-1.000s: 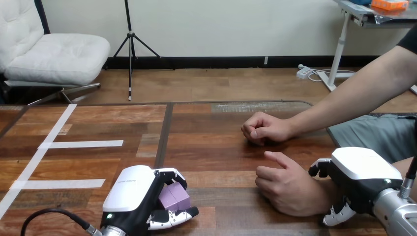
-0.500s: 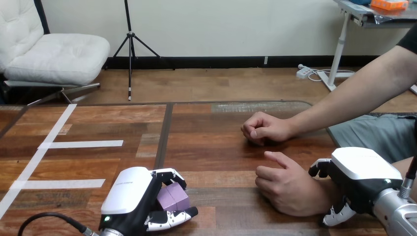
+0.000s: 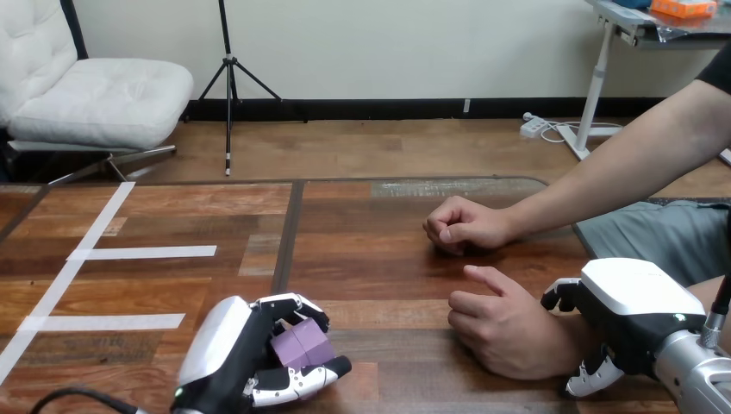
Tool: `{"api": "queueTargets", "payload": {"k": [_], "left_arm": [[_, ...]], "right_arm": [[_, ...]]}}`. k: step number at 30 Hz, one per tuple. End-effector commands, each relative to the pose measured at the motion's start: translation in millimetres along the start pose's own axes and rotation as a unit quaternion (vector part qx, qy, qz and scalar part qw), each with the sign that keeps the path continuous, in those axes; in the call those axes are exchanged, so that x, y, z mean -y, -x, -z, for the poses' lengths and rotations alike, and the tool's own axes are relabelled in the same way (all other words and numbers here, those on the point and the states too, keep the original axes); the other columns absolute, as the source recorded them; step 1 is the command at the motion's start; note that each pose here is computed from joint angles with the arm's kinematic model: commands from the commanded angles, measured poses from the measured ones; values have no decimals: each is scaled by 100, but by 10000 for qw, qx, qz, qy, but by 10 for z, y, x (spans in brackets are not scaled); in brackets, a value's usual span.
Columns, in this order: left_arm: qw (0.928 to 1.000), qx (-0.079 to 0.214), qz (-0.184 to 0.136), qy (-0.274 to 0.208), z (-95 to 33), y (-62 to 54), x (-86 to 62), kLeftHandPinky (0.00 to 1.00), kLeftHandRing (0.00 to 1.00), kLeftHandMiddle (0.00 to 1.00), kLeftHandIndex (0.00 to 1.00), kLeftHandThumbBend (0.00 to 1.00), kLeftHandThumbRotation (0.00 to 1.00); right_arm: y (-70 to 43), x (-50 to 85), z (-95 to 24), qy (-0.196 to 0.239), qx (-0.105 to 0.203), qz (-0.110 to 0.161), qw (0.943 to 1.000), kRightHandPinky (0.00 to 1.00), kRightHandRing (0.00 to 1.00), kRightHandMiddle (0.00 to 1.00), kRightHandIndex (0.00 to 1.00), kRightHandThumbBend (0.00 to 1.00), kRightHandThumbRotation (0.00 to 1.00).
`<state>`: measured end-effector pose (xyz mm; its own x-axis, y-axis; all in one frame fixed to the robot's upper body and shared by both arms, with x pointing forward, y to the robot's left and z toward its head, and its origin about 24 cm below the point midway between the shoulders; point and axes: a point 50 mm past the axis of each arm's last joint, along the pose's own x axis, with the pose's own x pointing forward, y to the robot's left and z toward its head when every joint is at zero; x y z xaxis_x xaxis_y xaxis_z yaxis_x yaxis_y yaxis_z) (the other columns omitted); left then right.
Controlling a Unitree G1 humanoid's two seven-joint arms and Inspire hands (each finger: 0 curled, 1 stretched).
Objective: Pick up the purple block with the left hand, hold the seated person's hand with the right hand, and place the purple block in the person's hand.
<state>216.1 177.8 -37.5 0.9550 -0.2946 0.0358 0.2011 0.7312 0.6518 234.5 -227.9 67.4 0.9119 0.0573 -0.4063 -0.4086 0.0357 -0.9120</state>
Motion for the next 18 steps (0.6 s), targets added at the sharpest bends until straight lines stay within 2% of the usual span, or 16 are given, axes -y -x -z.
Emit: {"api": "queueTargets", "payload": {"k": [1, 9, 18], "left_arm": [[9971, 326, -272, 626, -125, -100, -46, 34, 41, 49, 52, 73, 19], [9915, 514, -298, 1158, -220, -110, -57, 36, 43, 50, 52, 78, 18], [9853, 788, -303, 1483, -331, -113, -53, 37, 44, 51, 53, 80, 17]], "right_arm": [[-11, 230, -9, 134, 63, 403, 9991, 78, 78, 79, 77, 80, 7], [-15, 239, -7, 117, 59, 404, 9991, 78, 78, 79, 77, 80, 6], [-21, 244, -4, 141, 68, 416, 9990, 78, 78, 79, 77, 79, 5]]}}
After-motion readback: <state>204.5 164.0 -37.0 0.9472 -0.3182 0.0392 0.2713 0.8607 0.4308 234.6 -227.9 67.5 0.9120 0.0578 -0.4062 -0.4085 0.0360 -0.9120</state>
